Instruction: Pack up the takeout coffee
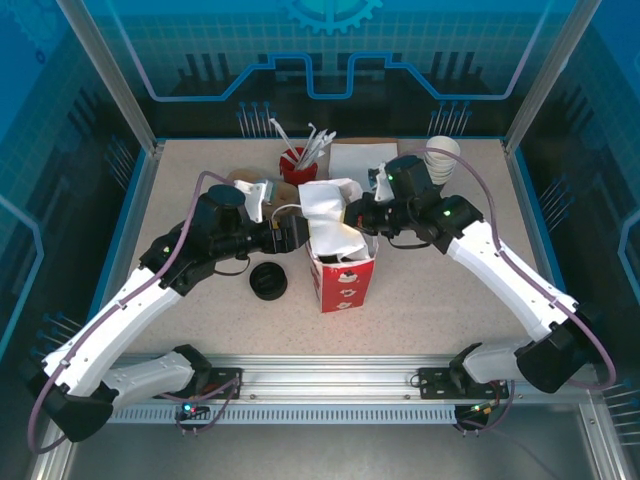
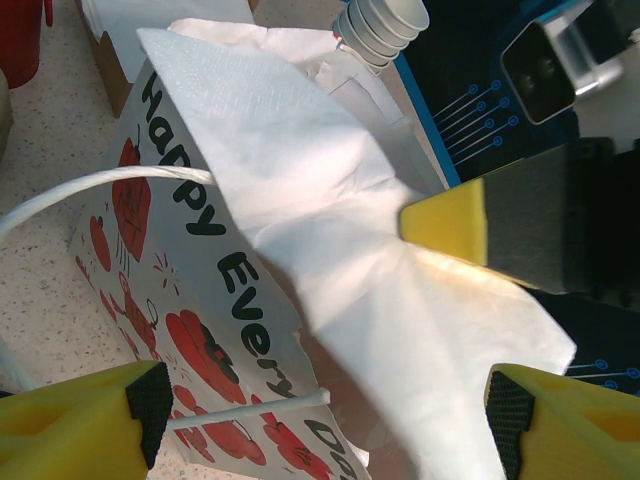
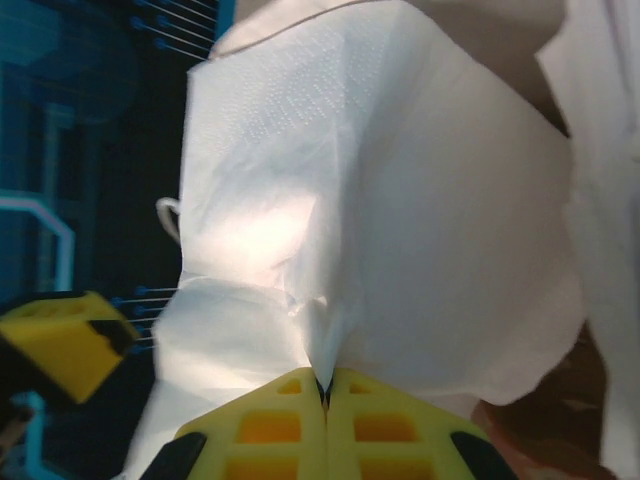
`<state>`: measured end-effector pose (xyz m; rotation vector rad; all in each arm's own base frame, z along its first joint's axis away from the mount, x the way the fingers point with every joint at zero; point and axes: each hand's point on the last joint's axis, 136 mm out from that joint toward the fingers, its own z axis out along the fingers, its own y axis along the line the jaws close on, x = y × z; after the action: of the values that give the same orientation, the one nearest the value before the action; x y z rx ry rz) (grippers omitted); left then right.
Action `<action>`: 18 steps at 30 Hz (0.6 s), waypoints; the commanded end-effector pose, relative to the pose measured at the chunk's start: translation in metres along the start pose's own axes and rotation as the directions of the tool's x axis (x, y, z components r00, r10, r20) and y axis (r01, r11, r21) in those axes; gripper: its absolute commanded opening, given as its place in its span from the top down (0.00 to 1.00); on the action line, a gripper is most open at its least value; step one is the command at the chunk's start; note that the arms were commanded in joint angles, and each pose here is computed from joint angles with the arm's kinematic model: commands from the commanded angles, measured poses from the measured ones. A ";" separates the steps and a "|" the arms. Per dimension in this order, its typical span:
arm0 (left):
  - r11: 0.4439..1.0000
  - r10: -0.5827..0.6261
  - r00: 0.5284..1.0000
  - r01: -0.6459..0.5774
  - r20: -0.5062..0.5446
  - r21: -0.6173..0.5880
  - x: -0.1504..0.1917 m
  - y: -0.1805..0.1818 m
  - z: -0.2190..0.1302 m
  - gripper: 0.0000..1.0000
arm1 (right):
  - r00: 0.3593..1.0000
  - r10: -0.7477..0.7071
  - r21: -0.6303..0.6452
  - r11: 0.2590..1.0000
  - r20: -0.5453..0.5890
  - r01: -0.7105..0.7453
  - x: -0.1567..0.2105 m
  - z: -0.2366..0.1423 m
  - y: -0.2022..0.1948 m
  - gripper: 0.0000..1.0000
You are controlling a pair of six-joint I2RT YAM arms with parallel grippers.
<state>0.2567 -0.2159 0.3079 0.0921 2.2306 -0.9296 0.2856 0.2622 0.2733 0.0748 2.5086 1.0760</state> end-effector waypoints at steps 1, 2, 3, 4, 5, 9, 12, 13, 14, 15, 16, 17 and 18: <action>1.000 0.015 1.000 -0.015 0.000 -0.017 0.003 0.006 0.001 0.16 | 0.998 -0.051 0.112 0.992 -0.034 0.054 0.011 0.005 -0.019 1.00; 1.000 0.014 1.000 -0.014 0.001 -0.017 0.003 0.006 0.001 0.16 | 0.997 -0.066 0.142 0.987 -0.031 0.069 0.012 0.005 -0.022 1.00; 1.000 0.014 1.000 -0.014 -0.003 -0.017 0.004 0.006 0.001 0.16 | 0.997 -0.077 0.168 0.982 -0.032 0.081 0.013 0.005 -0.026 1.00; 1.000 0.014 1.000 -0.014 -0.004 -0.018 0.004 0.006 0.002 0.16 | 0.996 -0.086 0.183 0.979 -0.032 0.090 0.014 0.006 -0.027 1.00; 1.000 0.012 1.000 -0.012 -0.004 -0.018 0.004 0.007 0.002 0.16 | 0.995 -0.096 0.187 0.977 -0.035 0.101 0.015 0.007 -0.027 1.00; 1.000 0.011 1.000 -0.011 -0.008 -0.019 0.006 0.008 0.003 0.16 | 0.991 -0.128 0.241 0.961 -0.039 0.134 0.018 0.013 -0.033 1.00; 1.000 0.007 1.000 -0.007 -0.008 -0.018 0.007 0.008 0.003 0.16 | 0.988 -0.155 0.276 0.948 -0.027 0.156 0.017 0.012 -0.036 1.00; 1.000 0.007 1.000 -0.007 -0.008 -0.018 0.007 0.009 0.003 0.16 | 0.986 -0.164 0.288 0.944 -0.023 0.164 0.016 0.012 -0.037 1.00; 1.000 0.007 1.000 -0.007 -0.008 -0.019 0.008 0.009 0.003 0.16 | 0.985 -0.172 0.297 0.939 -0.027 0.172 0.017 0.012 -0.037 1.00; 1.000 0.007 1.000 -0.007 -0.008 -0.018 0.008 0.009 0.003 0.16 | 0.983 -0.181 0.303 0.936 -0.029 0.182 0.017 0.012 -0.037 1.00; 1.000 0.006 1.000 -0.006 -0.010 -0.017 0.008 0.009 0.004 0.16 | 0.981 -0.191 0.310 0.931 -0.032 0.192 0.017 0.012 -0.036 1.00; 1.000 0.005 1.000 -0.005 -0.010 -0.017 0.009 0.009 0.004 0.16 | 0.979 -0.199 0.315 0.928 -0.036 0.200 0.018 0.014 -0.036 1.00; 1.000 0.005 1.000 -0.005 -0.011 -0.018 0.009 0.010 0.005 0.16 | 0.978 -0.205 0.316 0.926 -0.038 0.207 0.018 0.015 -0.035 1.00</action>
<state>0.2558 -0.2153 0.2950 0.0884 2.2594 -0.9180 0.2784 0.2510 0.2308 -0.0495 2.6104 0.6569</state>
